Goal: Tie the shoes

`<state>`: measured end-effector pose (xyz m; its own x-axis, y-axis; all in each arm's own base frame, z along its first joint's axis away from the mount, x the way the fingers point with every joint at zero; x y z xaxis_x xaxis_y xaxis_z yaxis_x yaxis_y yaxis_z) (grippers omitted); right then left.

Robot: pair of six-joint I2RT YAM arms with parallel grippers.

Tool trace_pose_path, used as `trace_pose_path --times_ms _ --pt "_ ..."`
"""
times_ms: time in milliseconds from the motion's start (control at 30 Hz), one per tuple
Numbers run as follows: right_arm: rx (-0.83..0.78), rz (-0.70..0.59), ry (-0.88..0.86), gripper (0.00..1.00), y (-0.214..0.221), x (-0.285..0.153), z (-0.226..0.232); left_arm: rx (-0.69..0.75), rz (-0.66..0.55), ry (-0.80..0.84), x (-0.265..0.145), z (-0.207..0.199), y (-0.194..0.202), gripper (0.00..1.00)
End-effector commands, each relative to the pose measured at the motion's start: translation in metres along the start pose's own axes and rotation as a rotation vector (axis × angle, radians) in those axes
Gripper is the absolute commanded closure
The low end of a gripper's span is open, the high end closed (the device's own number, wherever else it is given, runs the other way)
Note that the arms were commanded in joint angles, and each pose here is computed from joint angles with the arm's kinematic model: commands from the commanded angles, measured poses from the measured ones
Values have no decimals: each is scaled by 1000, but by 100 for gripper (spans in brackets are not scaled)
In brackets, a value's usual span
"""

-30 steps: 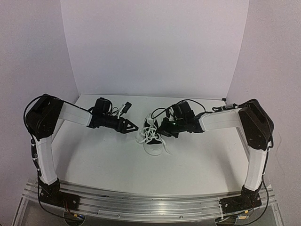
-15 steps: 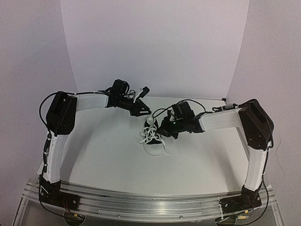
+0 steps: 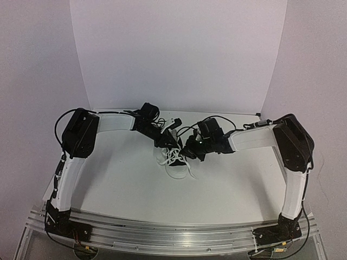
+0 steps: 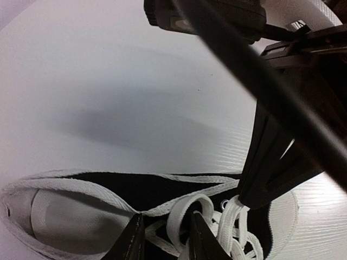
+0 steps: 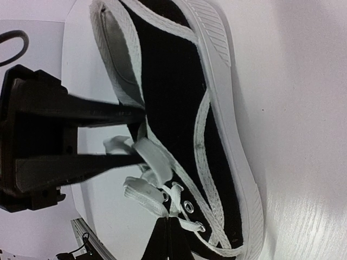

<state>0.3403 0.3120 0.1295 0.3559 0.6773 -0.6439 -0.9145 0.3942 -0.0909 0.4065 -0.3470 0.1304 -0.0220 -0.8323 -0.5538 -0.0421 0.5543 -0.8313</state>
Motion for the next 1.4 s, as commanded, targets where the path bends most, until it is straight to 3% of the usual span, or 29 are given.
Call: trace_pose_path --times_ms 0,67,367,833,1367 --pt "-5 -2 -23 100 -4 7 8 45 19 -22 -3 6 -5 93" --pt "-4 -2 -28 100 -5 8 10 44 5 -14 -6 4 -10 99" --pt "8 10 -77 100 -9 5 30 31 -48 -45 -38 -10 -44 100" --pt "60 -35 -48 100 -21 32 27 -3 -26 13 -41 -30 -38 100" --pt "83 -148 -131 100 -36 25 35 -61 -27 50 -38 -33 -31 100"
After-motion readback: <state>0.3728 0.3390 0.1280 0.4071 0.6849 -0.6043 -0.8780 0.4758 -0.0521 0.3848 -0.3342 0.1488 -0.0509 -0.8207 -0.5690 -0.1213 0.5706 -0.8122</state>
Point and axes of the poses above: each gripper's point midway between its finger pads, its own x axis out along the fingers, its own z axis along the line the jaws close on, y = z × x, the point moved 9 cm from there along -x, back along the fingers, and after that the axes turned 9 degrees about x, right-handed, at the moved point
